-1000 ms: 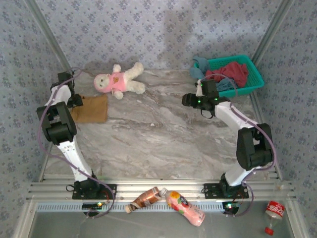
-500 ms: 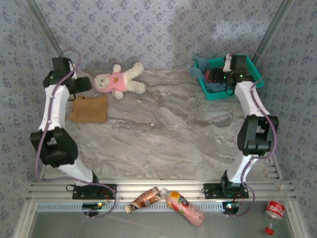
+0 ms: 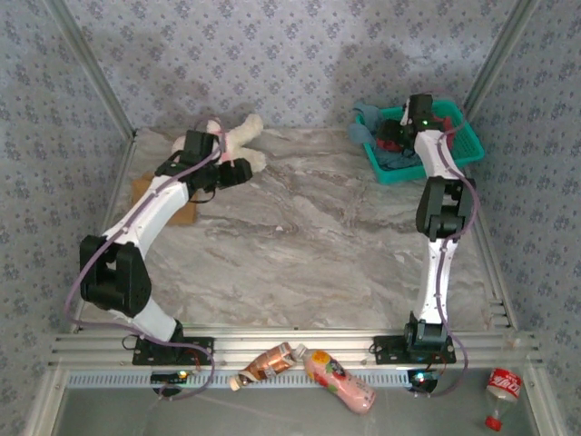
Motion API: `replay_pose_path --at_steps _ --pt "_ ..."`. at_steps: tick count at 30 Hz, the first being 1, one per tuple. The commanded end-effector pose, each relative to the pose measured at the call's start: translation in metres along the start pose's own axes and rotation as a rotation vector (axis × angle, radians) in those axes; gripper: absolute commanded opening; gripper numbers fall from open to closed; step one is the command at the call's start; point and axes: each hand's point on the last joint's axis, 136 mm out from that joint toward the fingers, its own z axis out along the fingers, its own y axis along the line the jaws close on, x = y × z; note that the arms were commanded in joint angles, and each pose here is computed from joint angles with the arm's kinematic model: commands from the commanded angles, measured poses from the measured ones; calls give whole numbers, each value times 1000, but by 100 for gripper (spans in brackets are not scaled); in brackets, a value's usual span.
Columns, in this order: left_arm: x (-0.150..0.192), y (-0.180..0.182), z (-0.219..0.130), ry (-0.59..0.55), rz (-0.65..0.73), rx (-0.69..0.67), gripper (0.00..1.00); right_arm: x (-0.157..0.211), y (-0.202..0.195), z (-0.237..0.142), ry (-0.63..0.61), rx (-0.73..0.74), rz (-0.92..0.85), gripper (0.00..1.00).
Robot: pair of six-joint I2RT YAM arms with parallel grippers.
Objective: Fold and stack the tank tops
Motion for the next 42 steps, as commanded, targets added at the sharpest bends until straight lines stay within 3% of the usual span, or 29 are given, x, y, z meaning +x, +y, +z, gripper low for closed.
replay_pose_path --at_steps 1,4,6,9,15,21,29,37,42 --pt "-2 -26 14 -13 -37 71 83 19 0 14 81 30 8 78" --pt "3 -34 22 10 -45 93 83 25 -7 25 106 53 25 71" --pt "4 -34 25 12 -49 91 83 24 -7 28 113 44 23 58" --pt "6 -37 27 20 -45 107 83 10 -3 20 76 43 0 30" --pt "5 -39 23 27 -28 109 83 -46 17 -39 -121 30 -78 4" --pt "1 -41 19 23 -13 111 83 -96 46 -129 -339 -12 -154 0" --pt "-27 -54 -23 -38 54 123 83 -135 114 -293 -684 -140 -301 0" --pt "-58 -56 -91 -141 97 122 83 -100 210 -448 -939 -302 -542 0" --pt "-70 -43 -141 -222 92 100 83 -58 262 -516 -992 -486 -591 0"
